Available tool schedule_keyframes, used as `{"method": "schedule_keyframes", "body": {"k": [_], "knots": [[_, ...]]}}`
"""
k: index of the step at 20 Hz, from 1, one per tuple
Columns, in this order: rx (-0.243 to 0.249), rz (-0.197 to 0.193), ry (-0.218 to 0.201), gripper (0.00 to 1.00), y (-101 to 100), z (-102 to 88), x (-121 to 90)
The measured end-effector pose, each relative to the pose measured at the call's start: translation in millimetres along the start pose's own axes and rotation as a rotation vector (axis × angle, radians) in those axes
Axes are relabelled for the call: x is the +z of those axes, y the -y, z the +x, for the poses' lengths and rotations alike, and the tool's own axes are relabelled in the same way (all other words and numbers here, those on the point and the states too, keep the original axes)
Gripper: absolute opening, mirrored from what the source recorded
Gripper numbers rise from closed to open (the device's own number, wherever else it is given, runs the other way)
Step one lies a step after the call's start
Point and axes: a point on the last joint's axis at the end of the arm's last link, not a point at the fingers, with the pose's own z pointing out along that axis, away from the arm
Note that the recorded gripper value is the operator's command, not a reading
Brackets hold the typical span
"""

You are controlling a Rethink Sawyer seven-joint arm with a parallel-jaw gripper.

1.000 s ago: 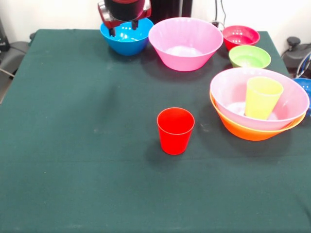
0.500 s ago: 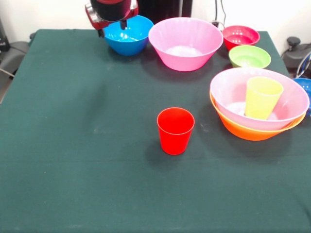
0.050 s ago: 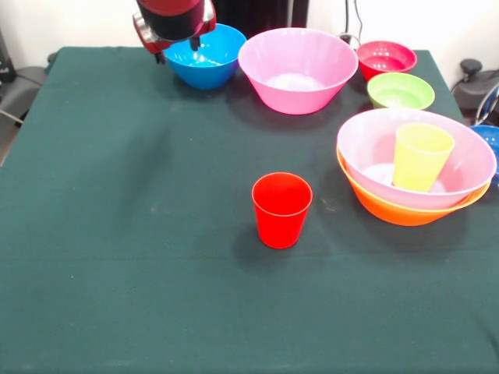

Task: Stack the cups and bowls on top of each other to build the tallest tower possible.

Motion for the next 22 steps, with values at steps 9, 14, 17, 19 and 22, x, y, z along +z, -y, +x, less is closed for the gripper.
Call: {"method": "schedule_keyframes", "body": {"k": [9,14,17,19,22], "knots": [[-0.018,-0.012,-0.002,1.00,2.0,-5.8,28.8],[-0.031,0.005,0.014,1.00,3.6,-10.8,41.8],[-0.037,0.013,0.025,0.00,4.0,-13.8,47.5],[-0.037,0.014,0.027,0.00,4.0,-14.1,47.9],[-0.038,0.016,0.030,0.00,4.2,-14.7,48.6]]}}
